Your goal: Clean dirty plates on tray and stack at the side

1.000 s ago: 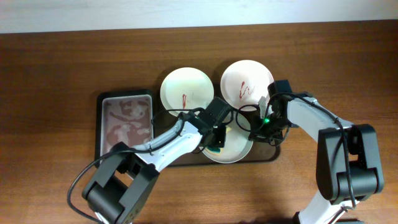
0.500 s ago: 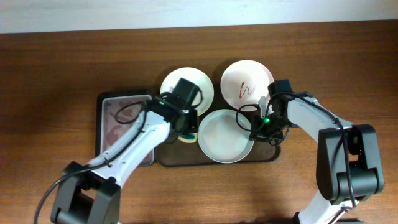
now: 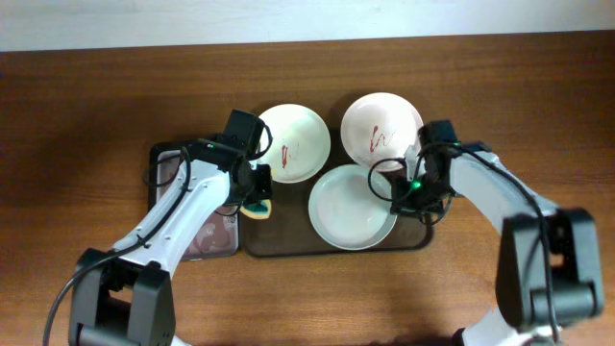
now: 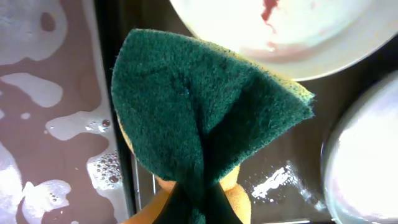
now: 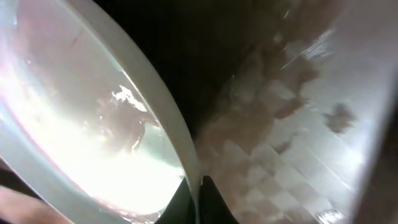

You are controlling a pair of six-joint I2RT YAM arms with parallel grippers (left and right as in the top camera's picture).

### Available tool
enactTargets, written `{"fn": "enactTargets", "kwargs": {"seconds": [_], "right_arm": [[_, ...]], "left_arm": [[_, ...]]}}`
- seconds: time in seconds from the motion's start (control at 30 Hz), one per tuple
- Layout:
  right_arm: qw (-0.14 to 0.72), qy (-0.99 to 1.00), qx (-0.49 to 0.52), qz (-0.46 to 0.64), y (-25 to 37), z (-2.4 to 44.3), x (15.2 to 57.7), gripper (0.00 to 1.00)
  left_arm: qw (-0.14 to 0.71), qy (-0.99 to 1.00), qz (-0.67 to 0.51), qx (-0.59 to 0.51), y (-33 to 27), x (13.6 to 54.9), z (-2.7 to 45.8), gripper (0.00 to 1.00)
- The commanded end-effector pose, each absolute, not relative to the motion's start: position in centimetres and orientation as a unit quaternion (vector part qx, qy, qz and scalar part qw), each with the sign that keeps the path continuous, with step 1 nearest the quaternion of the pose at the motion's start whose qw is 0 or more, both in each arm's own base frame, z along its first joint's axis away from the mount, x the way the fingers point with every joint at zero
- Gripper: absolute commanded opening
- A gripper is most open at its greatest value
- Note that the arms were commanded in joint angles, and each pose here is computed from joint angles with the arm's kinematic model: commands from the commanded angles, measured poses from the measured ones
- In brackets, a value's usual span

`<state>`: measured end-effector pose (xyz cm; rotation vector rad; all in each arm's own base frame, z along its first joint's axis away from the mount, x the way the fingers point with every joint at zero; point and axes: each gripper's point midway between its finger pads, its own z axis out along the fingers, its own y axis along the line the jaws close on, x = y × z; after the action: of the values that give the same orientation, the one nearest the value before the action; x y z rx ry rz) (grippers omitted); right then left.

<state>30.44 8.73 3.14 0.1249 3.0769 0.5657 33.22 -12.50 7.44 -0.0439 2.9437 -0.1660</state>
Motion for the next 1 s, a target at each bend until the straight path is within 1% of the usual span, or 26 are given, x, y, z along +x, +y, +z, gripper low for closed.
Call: {"fn": "enactTargets", "kwargs": {"seconds": [0.0, 0.2, 0.33, 0.67, 0.8, 0.97], "right_arm": [[0.067, 0.986, 0.032, 0.147, 7.4, 6.4, 31.4, 0.04], [0.14, 0.986, 0.035, 0.084, 5.0, 10.2, 31.7, 0.04], [0.182, 0.981, 0.056, 0.033, 2.9, 12.3, 31.7, 0.04], [0.199, 0.978, 0.053, -0.042, 3.2, 12.9, 31.3, 0.04], [0.221, 0.97, 0.043, -0.093, 4.0, 13.5, 31.3, 0.04], [0.272, 0.949, 0.013, -0.162, 5.3, 15.0, 31.8, 0.04]], "left_arm": [[0.104, 0.992, -0.07, 0.005, -13.1, 33.4, 8.1, 0.0], [0.107, 0.992, -0.071, 0.005, -13.1, 33.6, 8.2, 0.0], [0.108, 0.992, -0.071, 0.005, -13.1, 33.6, 8.2, 0.0], [0.11, 0.991, -0.072, 0.006, -13.2, 33.7, 8.2, 0.0], [0.11, 0.991, -0.072, 0.006, -13.1, 33.7, 8.2, 0.0], [0.11, 0.991, -0.072, 0.006, -13.1, 33.7, 8.1, 0.0]]}}
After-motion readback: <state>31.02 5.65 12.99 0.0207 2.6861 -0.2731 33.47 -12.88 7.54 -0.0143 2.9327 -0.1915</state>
